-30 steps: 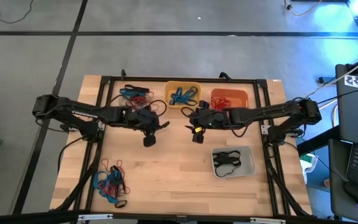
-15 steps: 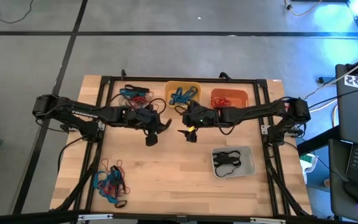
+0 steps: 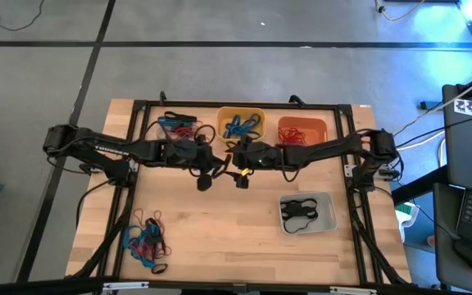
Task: Sort rubber bands into baskets
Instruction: Put the black rubber band into the white bin
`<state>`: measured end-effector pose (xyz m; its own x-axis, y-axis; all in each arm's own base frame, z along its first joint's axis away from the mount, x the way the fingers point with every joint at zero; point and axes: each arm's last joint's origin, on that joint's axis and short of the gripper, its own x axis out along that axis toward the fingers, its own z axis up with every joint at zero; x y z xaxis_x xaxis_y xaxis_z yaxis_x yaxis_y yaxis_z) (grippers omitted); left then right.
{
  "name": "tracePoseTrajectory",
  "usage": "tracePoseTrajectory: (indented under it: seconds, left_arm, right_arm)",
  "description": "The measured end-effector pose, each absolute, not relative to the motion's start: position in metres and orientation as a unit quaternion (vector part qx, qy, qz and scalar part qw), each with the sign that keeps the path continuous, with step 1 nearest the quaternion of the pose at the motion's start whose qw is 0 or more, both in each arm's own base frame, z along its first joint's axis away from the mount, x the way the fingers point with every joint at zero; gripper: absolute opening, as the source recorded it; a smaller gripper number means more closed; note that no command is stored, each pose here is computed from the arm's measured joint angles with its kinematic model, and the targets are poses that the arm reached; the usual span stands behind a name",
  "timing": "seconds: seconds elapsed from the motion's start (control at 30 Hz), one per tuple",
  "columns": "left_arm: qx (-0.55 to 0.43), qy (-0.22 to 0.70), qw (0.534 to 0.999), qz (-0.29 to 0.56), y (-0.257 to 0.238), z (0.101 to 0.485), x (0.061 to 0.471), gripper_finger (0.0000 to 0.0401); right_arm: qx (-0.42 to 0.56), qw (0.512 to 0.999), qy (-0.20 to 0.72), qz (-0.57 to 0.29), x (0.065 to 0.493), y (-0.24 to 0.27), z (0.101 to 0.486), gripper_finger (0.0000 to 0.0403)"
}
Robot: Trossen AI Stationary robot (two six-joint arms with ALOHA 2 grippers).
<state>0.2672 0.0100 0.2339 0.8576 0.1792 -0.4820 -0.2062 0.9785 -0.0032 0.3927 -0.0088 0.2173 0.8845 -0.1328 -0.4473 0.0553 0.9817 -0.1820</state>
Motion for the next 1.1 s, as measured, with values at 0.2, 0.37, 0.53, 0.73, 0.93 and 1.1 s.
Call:
tracePoseTrajectory:
  seconds: [0.2, 0.37, 0.53, 0.73, 0.93, 1.1]
  left_arm:
    - [-0.023, 0.239, 0.963, 0.119, 0.0112, 0.2351, 0.2677, 0.0012]
    - [-0.023, 0.221, 0.967, 0.127, 0.0115, 0.2382, 0.2693, 0.0013]
    - [-0.02, 0.203, 0.972, 0.121, 0.0082, 0.2416, 0.2709, 0.0013]
    - [-0.016, 0.202, 0.972, 0.122, 0.0083, 0.2418, 0.271, 0.0013]
    - [-0.007, 0.203, 0.972, 0.12, 0.0083, 0.2418, 0.271, 0.0013]
    - [-0.003, 0.204, 0.972, 0.118, 0.0081, 0.2417, 0.271, 0.0013]
  right_arm:
    - [-0.064, 0.977, 0.203, 0.017, 0.3986, -0.0047, 0.2154, 0.0353]
    - [-0.043, 0.981, 0.186, 0.012, 0.4002, -0.0046, 0.2181, 0.0353]
    - [-0.038, 0.983, 0.18, 0.01, 0.4007, -0.0049, 0.2192, 0.0353]
    - [-0.031, 0.984, 0.176, 0.014, 0.4009, -0.0042, 0.2198, 0.0346]
    - [-0.022, 0.986, 0.165, 0.019, 0.4017, -0.0039, 0.2219, 0.029]
    - [-0.023, 0.986, 0.165, 0.02, 0.4016, -0.0042, 0.2218, 0.0225]
